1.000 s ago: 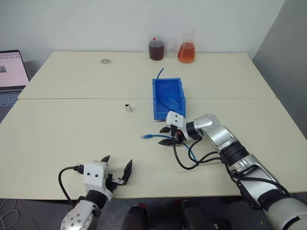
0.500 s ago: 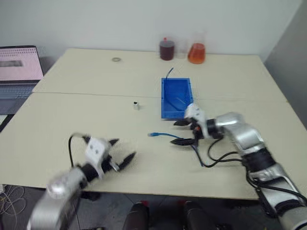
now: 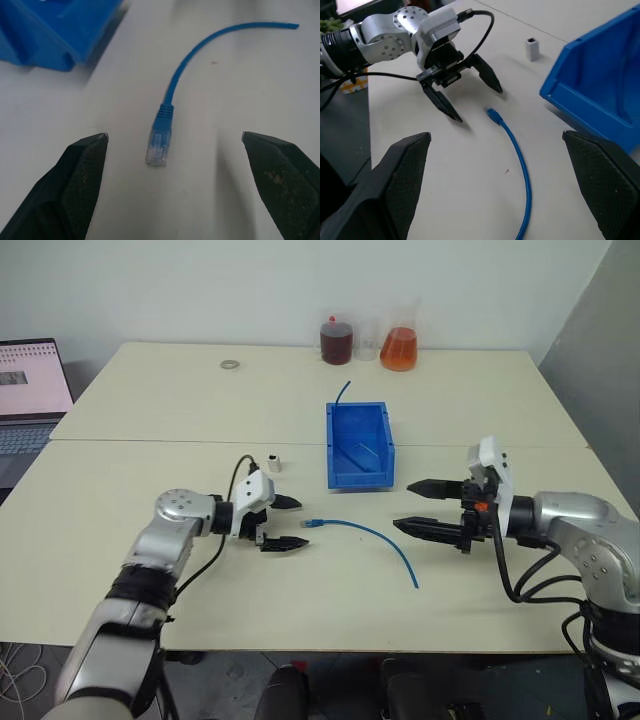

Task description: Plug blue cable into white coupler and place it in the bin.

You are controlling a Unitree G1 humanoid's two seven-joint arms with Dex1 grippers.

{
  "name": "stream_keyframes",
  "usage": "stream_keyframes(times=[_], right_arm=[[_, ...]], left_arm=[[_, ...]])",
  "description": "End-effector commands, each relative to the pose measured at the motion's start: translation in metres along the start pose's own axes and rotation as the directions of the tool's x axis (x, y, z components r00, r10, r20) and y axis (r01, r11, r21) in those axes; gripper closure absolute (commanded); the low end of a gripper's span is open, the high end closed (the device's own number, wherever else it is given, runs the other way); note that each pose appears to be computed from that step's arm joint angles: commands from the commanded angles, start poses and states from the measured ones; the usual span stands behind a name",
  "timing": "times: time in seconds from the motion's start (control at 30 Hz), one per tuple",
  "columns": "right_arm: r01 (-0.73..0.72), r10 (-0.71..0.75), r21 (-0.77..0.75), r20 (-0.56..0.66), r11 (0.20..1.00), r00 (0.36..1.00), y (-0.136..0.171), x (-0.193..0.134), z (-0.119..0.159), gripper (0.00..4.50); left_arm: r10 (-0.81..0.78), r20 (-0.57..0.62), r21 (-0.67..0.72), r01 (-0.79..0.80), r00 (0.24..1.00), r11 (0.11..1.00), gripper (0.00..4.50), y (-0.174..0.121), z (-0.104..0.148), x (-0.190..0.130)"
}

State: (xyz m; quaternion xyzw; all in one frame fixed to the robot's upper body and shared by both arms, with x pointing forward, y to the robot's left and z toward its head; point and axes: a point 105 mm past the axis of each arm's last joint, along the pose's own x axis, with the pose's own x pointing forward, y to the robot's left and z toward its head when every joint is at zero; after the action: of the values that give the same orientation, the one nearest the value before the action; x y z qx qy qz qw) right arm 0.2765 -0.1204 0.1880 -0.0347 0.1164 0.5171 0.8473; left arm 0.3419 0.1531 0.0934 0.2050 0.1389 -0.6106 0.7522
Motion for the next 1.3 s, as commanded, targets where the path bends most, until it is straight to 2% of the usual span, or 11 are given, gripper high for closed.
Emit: stream_keyframes(times=[0.03,0.27,0.53,0.67,0.8,0.87,0.97,1.1,1.2,1.3], right_arm=[[0.061,-0.060,-0.028,0.034,0.998,0.998,0.006,-0.011,0.008,0.00],[0.141,-0.142,0.018,0.023,0.990,0.990,0.002,-0.021,-0.005,0.00],[0.160,-0.161,0.029,0.025,0.987,0.987,-0.006,-0.022,-0.007,0.00],[0.150,-0.151,0.032,0.027,0.988,0.988,-0.005,-0.020,-0.008,0.00],[0.145,-0.147,0.034,0.040,0.989,0.988,-0.003,-0.018,-0.006,0.00],[0.167,-0.170,0.040,0.070,0.985,0.983,-0.004,-0.018,0.000,0.00],[0.192,-0.202,0.078,0.155,0.978,0.967,-0.002,-0.012,0.013,0.00],[0.116,-0.164,0.178,0.282,0.977,0.945,0.015,0.001,0.027,0.00],[0.036,-0.114,0.229,0.338,0.973,0.934,0.026,0.007,0.035,0.00],[-0.021,-0.074,0.259,0.350,0.966,0.934,0.030,0.011,0.037,0.00]], left_arm=[[-0.066,-0.058,0.062,0.069,0.996,0.996,0.37,-0.004,-0.011,-0.001],[-0.055,-0.035,0.046,0.056,0.998,0.997,1.87,0.002,-0.017,0.010],[-0.051,-0.025,0.038,0.052,0.998,0.998,3.30,0.001,-0.021,0.016],[-0.059,-0.026,0.036,0.060,0.998,0.998,4.16,-0.003,-0.025,0.013],[-0.053,0.014,0.017,0.053,0.998,0.998,4.25,-0.005,-0.016,0.008],[-0.002,0.074,-0.004,0.003,0.997,1.000,4.25,0.001,0.003,0.006],[0.082,0.240,-0.092,-0.061,0.967,0.994,4.25,0.006,0.055,0.005],[0.151,0.414,-0.173,-0.086,0.898,0.981,4.25,-0.005,0.119,0.005],[0.183,0.500,-0.225,-0.077,0.847,0.971,4.25,-0.011,0.153,0.004],[0.186,0.547,-0.264,-0.042,0.816,0.964,4.25,-0.016,0.173,0.003]])
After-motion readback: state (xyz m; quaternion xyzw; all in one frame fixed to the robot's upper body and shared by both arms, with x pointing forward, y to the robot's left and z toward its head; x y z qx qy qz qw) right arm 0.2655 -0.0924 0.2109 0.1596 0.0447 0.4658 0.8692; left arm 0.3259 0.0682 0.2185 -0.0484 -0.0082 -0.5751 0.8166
